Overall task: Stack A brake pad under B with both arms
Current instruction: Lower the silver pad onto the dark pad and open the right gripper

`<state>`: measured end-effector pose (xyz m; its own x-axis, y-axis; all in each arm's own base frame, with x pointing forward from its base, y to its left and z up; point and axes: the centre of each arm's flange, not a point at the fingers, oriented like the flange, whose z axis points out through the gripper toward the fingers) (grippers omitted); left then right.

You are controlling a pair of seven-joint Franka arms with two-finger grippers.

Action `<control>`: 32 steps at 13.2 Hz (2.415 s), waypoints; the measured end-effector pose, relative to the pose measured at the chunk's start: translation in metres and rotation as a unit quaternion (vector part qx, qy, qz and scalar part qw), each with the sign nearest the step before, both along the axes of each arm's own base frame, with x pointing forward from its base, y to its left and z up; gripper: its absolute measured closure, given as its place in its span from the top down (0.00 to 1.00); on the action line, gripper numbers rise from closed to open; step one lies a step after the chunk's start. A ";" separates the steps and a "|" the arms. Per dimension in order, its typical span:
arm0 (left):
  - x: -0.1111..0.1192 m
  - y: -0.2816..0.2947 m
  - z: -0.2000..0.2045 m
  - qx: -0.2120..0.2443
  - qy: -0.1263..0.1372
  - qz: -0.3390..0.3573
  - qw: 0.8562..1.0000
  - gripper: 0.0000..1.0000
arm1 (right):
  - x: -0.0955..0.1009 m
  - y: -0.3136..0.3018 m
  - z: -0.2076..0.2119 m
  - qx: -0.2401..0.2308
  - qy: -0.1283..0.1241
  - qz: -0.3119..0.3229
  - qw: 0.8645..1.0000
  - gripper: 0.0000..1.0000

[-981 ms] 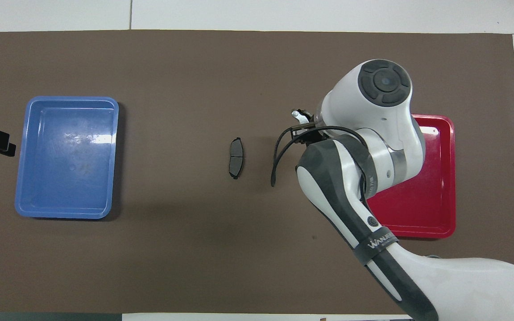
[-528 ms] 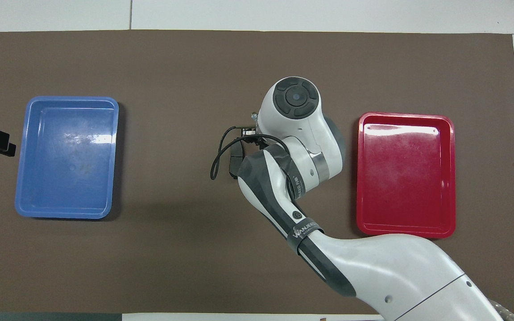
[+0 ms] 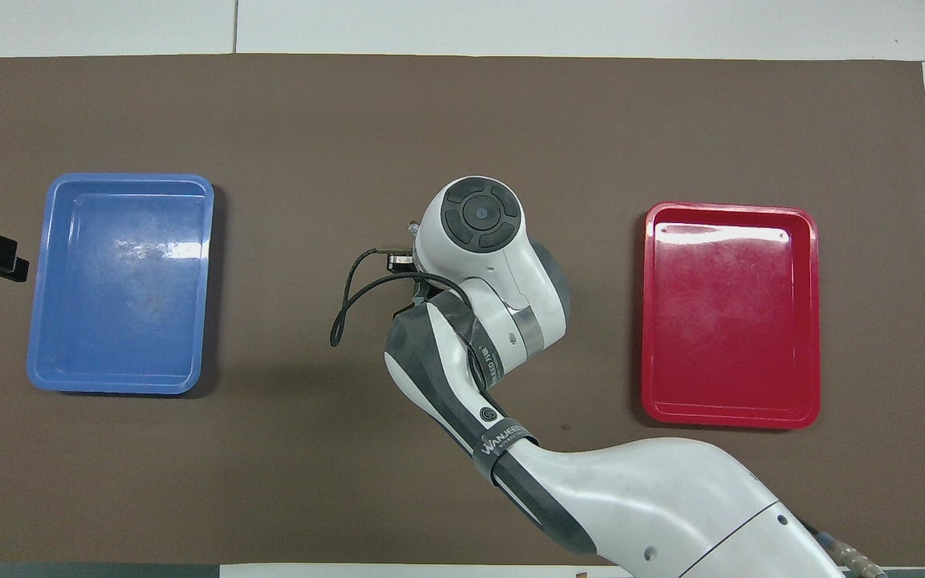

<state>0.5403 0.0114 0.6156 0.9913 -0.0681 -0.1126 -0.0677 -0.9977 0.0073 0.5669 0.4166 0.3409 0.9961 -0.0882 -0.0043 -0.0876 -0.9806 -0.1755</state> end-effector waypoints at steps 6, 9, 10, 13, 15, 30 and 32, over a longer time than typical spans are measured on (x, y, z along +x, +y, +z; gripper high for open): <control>0.000 0.000 0.000 0.000 0.000 0.000 1.000 1.00 | 0.001 0.003 -0.027 -0.006 0.001 0.001 1.000 0.43; 0.000 0.000 0.000 0.000 0.000 0.000 1.000 1.00 | 0.001 0.003 -0.028 -0.008 0.001 0.004 1.000 0.43; 0.000 0.000 0.000 0.000 0.000 0.000 1.000 1.00 | 0.000 0.003 -0.030 -0.010 0.001 0.008 1.000 0.43; 0.000 0.000 0.000 0.000 0.000 0.000 1.000 1.00 | -0.002 0.001 -0.039 -0.016 0.006 0.018 1.000 0.43; 0.000 0.000 0.000 0.000 0.000 0.000 1.000 1.00 | -0.003 -0.001 -0.042 -0.017 0.007 0.020 1.000 0.43; 0.000 0.000 0.000 0.000 0.000 0.000 1.000 1.00 | -0.003 -0.002 -0.045 -0.009 -0.010 0.016 1.000 0.44; 0.000 0.000 0.000 0.000 0.000 0.000 1.000 1.00 | -0.003 -0.002 -0.046 -0.009 -0.011 0.016 1.000 0.63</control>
<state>0.5403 0.0114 0.6156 0.9913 -0.0681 -0.1127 -0.0677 -0.9977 0.0073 0.5638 0.4149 0.2952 0.9983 -0.0554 0.0181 -0.0518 -0.9858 -0.1599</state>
